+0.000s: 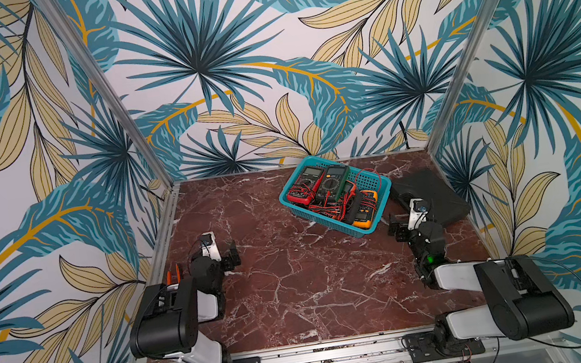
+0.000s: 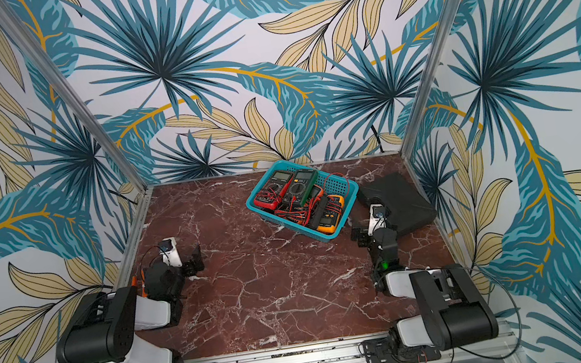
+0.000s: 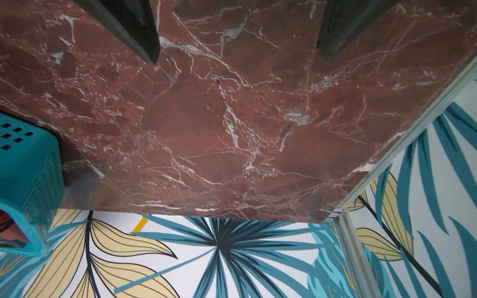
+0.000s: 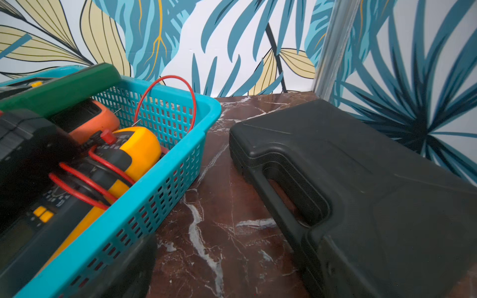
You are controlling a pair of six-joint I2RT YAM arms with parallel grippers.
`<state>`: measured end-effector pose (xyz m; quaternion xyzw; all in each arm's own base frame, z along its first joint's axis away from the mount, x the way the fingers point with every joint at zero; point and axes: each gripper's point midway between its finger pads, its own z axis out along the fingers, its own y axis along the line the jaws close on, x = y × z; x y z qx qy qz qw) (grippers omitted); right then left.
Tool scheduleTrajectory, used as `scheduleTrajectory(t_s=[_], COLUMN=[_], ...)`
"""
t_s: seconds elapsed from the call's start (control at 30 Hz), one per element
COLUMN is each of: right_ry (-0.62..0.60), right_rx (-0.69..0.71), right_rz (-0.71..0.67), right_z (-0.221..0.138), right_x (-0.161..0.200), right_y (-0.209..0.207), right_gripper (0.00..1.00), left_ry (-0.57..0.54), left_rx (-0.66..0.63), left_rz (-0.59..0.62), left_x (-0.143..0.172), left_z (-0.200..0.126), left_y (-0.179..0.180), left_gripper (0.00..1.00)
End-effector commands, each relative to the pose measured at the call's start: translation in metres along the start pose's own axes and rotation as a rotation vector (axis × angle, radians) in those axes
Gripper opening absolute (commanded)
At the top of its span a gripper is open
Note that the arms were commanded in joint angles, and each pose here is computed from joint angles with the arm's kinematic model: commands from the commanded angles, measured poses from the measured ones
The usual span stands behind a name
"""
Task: Put the multimeter into the basket
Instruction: Reset both arms
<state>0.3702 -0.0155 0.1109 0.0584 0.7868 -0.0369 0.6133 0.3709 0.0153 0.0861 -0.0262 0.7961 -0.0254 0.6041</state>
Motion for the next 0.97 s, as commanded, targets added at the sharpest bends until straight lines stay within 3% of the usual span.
scheduleTrajectory(t_s=[0.0, 0.13, 0.23, 0.93], right_ry=[-0.045, 0.024, 0.084, 0.077], right_rx=[-0.115, -0.135, -0.052, -0.049], right_rz=[-0.020, -0.021, 0.011, 0.008], right_z=[0.009, 0.019, 0.030, 0.029], right_x=[-0.011, -0.007, -0.005, -0.006], right_y=[0.019, 0.021, 0.009, 0.008], right_gripper=[1.00, 0.99, 0.99, 0.99], left_ry=[-0.088, -0.040, -0.050, -0.071], left_rx=[0.117, 0.129, 0.123, 0.180], left_rz=[0.052, 0.050, 0.047, 0.082], left_x=[-0.041, -0.037, -0.038, -0.038], left_z=[0.016, 0.019, 0.019, 0.015], left_y=[-0.018, -0.019, -0.018, -0.030], left_gripper=[1.00, 1.00, 1.00, 1.00])
